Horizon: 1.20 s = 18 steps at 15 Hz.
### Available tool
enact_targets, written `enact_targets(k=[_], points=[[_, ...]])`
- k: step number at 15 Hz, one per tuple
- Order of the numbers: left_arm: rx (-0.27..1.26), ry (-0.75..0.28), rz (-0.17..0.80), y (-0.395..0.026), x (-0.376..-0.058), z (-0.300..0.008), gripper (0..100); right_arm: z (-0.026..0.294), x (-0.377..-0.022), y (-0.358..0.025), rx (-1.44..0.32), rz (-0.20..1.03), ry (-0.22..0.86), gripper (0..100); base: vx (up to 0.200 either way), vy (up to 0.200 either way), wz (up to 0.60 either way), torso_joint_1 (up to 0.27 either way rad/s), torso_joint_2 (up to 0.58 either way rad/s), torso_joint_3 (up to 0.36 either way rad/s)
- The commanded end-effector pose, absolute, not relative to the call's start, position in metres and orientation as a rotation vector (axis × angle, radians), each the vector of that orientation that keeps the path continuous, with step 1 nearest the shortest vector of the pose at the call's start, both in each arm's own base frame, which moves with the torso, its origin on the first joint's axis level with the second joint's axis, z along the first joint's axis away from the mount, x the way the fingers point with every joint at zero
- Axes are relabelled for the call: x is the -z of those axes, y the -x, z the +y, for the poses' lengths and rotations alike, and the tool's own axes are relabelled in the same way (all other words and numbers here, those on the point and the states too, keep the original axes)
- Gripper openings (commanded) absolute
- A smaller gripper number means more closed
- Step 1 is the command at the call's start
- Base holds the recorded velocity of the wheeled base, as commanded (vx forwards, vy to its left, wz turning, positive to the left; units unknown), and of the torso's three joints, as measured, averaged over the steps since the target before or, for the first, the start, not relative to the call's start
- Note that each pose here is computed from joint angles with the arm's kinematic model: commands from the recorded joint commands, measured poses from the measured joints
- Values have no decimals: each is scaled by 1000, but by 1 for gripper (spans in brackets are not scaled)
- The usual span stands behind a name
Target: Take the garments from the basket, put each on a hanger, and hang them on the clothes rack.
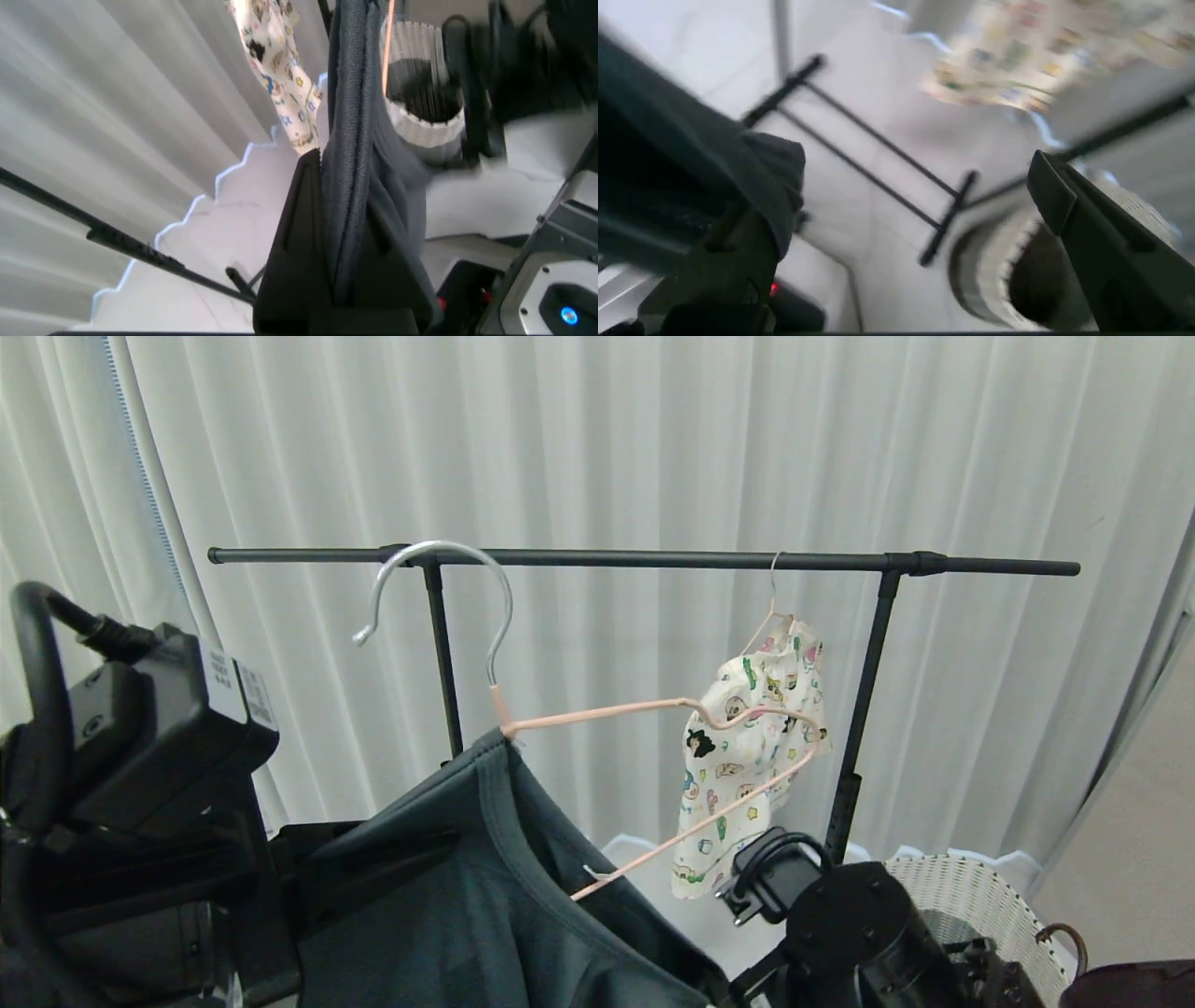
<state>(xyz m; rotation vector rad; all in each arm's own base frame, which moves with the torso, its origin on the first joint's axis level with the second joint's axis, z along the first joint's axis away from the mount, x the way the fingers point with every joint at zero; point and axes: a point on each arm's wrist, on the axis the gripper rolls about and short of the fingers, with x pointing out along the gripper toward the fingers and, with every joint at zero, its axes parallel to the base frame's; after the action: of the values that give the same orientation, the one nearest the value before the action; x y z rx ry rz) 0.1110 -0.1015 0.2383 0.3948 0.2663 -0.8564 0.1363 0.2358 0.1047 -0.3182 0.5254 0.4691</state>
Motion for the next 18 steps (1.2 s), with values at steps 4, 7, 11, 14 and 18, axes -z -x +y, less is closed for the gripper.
enact_targets(k=[4, 7, 11, 14, 18], points=[[907, -434, 314, -89, -209, -90, 0, 171, -149, -178, -219, 426, 169, 100, 0, 0, 0, 0, 0, 0], [970, -472, 371, -84, -192, -95, 0, 162, -168, -176, -210, 369, 138, 100, 0, 0, 0, 0, 0, 0], [882, -552, 495, -102, -174, -113, 0, 148, -182, -162, -217, 354, 146, 100, 0, 0, 0, 0, 0, 0], [845, -559, 510, -112, -177, -122, 0, 147, -185, -152, -246, 359, 157, 100, 0, 0, 0, 0, 0, 0], [839, -544, 484, -116, -185, -125, 0, 170, -171, -116, -450, 391, 241, 100, 0, 0, 0, 0, 0, 0]])
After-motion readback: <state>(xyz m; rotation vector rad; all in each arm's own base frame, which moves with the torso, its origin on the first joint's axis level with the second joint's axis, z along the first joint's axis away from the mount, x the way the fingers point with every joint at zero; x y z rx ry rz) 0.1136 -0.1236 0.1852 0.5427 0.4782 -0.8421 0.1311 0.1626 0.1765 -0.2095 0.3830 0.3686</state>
